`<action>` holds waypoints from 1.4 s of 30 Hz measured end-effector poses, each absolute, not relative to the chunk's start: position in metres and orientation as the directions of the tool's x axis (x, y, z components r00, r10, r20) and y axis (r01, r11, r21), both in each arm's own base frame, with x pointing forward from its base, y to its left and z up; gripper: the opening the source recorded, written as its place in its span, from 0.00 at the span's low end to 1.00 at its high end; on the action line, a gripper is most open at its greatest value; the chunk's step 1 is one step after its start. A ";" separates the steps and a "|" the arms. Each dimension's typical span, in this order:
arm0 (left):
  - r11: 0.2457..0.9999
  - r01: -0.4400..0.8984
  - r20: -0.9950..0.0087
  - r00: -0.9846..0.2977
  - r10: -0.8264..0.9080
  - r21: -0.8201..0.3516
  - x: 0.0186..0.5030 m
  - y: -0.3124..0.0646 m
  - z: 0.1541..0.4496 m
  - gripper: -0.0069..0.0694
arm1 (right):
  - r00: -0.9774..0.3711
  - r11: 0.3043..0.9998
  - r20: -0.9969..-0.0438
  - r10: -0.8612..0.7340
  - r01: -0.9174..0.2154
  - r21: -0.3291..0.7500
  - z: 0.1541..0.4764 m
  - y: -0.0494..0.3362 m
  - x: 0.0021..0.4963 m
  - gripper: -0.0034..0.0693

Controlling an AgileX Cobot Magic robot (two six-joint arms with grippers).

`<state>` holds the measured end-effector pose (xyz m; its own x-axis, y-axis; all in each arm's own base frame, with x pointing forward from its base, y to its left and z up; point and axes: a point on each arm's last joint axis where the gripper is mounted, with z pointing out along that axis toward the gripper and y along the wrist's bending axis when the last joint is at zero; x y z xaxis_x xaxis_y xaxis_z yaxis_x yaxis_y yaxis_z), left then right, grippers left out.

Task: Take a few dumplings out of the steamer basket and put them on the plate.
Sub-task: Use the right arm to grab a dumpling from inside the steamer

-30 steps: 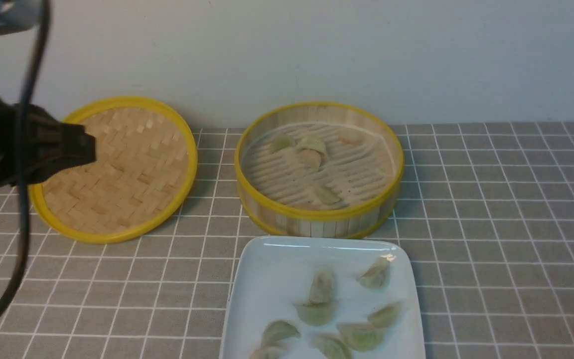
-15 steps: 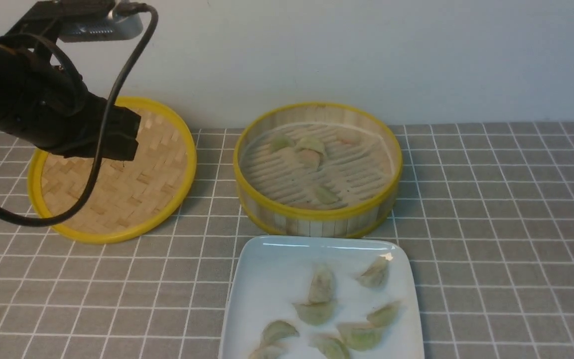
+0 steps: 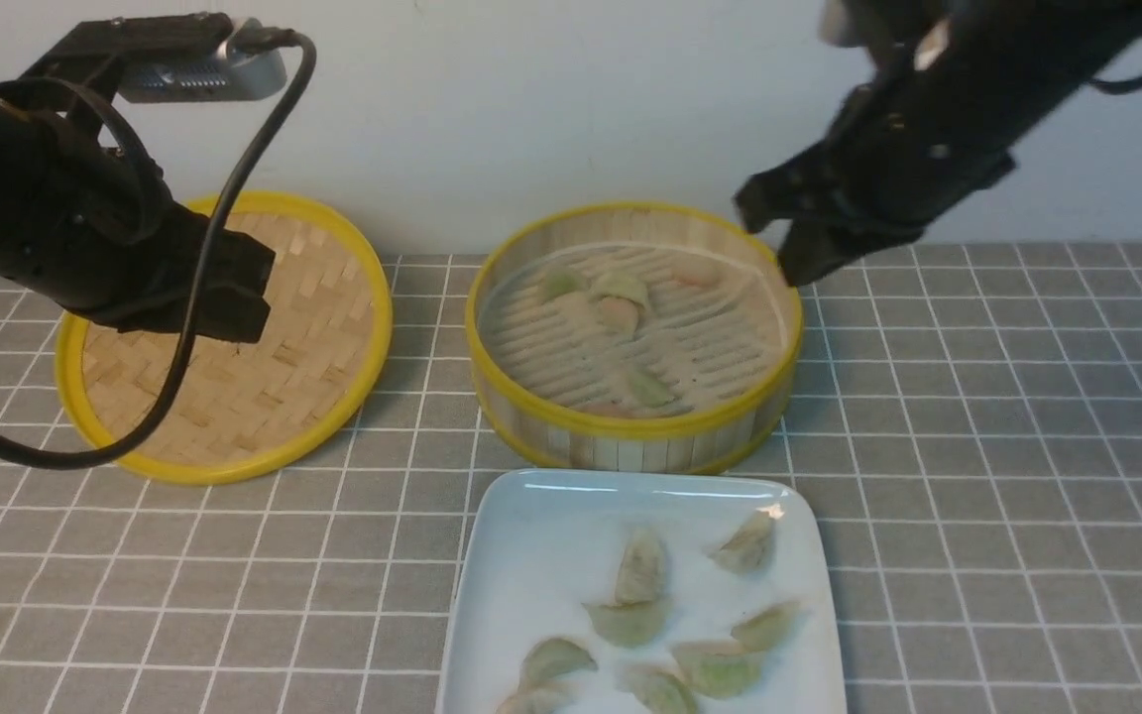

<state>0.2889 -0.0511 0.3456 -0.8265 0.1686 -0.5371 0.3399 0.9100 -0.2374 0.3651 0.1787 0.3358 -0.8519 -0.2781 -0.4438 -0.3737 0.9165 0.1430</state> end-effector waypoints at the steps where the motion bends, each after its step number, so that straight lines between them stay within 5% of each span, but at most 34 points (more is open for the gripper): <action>1: 0.910 0.341 -0.538 -0.826 0.170 -0.236 0.289 -0.051 0.346 0.08 | -0.855 0.912 -0.426 -0.295 -0.385 0.141 0.322 0.193 0.376 0.03; 11: 0.909 0.345 -0.536 -0.826 0.175 -0.234 0.288 -0.051 0.346 0.08 | -0.880 0.915 -0.370 -0.297 -0.373 0.152 0.252 0.243 0.429 0.11; 19: 0.909 0.347 -0.539 -0.824 0.177 -0.232 0.288 -0.051 0.346 0.08 | -0.866 0.902 -0.328 -0.376 -0.423 0.082 0.200 0.251 0.452 0.57; 23: 0.909 0.347 -0.539 -0.824 0.177 -0.232 0.288 -0.051 0.346 0.08 | -0.866 0.906 -0.308 -0.394 -0.423 0.031 0.187 0.248 0.455 0.69; 25: 0.909 0.347 -0.539 -0.824 0.177 -0.232 0.288 -0.051 0.346 0.08 | -0.867 0.908 -0.305 -0.394 -0.419 0.020 0.185 0.247 0.456 0.68; 30: 0.908 0.347 -0.540 -0.823 0.174 -0.236 0.289 -0.051 0.346 0.08 | -0.879 0.914 -0.307 -0.366 -0.401 0.060 0.186 0.250 0.455 0.24; 32: 0.907 0.346 -0.541 -0.823 0.172 -0.238 0.289 -0.052 0.346 0.08 | -0.879 0.914 -0.307 -0.365 -0.401 0.060 0.186 0.250 0.455 0.17; 42: 0.904 0.339 -0.525 -0.835 0.163 -0.260 0.287 -0.053 0.340 0.08 | -0.871 0.913 -0.334 -0.360 -0.402 0.063 0.202 0.249 0.453 0.06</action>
<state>0.2872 -0.0526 0.3403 -0.8353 0.1626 -0.5252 0.3394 0.9040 -0.2600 0.4525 0.2487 0.2025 -0.8711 -0.3604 -0.3337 -0.4022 0.9134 0.0634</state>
